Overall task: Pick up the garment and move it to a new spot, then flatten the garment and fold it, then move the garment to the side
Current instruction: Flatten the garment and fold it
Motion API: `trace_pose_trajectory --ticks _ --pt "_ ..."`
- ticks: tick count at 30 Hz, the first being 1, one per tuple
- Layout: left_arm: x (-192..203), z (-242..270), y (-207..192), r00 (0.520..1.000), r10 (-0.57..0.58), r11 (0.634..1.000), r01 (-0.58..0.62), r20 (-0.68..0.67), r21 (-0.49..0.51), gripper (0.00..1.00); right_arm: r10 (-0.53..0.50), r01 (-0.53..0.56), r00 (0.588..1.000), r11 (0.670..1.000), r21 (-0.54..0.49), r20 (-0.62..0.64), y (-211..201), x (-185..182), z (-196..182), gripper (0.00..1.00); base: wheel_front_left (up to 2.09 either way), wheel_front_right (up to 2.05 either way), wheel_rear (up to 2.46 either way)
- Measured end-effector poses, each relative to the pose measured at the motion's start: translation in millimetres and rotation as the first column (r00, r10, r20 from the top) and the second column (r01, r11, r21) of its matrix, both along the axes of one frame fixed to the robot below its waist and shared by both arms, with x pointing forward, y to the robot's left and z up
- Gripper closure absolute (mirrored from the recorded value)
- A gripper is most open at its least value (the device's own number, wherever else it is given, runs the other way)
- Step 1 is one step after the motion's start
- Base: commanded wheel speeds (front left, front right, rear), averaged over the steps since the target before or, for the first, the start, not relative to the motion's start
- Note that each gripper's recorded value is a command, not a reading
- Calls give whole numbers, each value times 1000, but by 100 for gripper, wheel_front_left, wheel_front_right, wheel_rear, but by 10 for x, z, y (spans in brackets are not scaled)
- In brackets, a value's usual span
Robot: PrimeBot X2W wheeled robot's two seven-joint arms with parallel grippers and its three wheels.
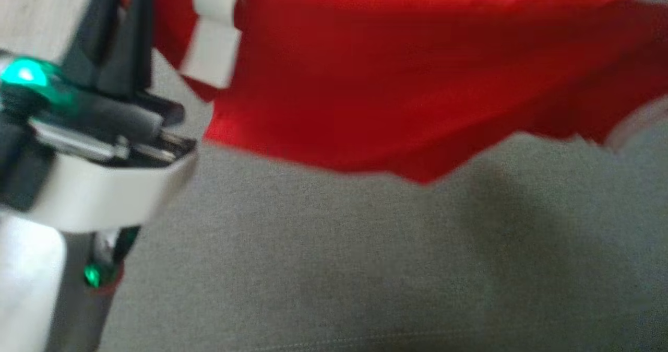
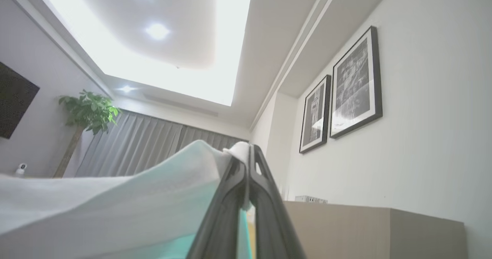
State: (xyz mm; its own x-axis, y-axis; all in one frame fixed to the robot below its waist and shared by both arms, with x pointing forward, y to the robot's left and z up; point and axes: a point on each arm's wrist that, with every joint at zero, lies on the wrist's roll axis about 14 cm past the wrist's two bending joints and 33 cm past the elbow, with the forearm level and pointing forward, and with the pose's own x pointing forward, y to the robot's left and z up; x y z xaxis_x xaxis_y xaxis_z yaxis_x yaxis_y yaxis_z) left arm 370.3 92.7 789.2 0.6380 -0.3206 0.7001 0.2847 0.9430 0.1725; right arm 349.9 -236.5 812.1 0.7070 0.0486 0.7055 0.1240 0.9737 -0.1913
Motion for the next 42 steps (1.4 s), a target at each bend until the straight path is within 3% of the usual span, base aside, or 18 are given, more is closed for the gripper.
trace_pose_trajectory --ticks 9,18,25,28,30,32,36,39,42 --pt "184 109 -74 996 -64 998 65 -64 8 100 59 -58 998 997 44 -30 -13 167 70 100 0 0 0" --pt "1136 -388 -168 937 -131 989 100 -323 -108 100 206 -181 962 973 147 -181 162 1038 -272 100 0 0 0" --pt "1821 -291 -38 955 -69 985 19 -289 -172 100 289 -268 948 950 158 -132 431 1606 10 100 0 0 0" --pt "2066 -393 -67 940 -54 987 -2 -337 -163 100 289 -260 937 952 160 -198 501 1863 -137 100 0 0 0" --pt "2244 -742 -93 896 -36 989 -32 -442 -146 100 285 -236 904 954 184 -319 542 2093 -509 100 0 0 0" --pt "2360 -1309 -130 817 -14 992 -62 -576 -113 100 284 -210 840 956 205 -463 632 2272 -1052 100 0 0 0" --pt "2326 -2510 -130 592 48 995 -98 -805 -13 100 267 -158 672 963 218 -691 798 2388 -2102 100 0 0 0" --pt "2160 -3174 -154 449 72 995 -92 -890 34 100 253 -100 555 966 238 -793 769 2358 -2729 100 0 0 0" --pt "2045 -3534 -195 365 56 996 -87 -929 26 100 257 -62 480 964 260 -839 764 2297 -3156 100 0 0 0"
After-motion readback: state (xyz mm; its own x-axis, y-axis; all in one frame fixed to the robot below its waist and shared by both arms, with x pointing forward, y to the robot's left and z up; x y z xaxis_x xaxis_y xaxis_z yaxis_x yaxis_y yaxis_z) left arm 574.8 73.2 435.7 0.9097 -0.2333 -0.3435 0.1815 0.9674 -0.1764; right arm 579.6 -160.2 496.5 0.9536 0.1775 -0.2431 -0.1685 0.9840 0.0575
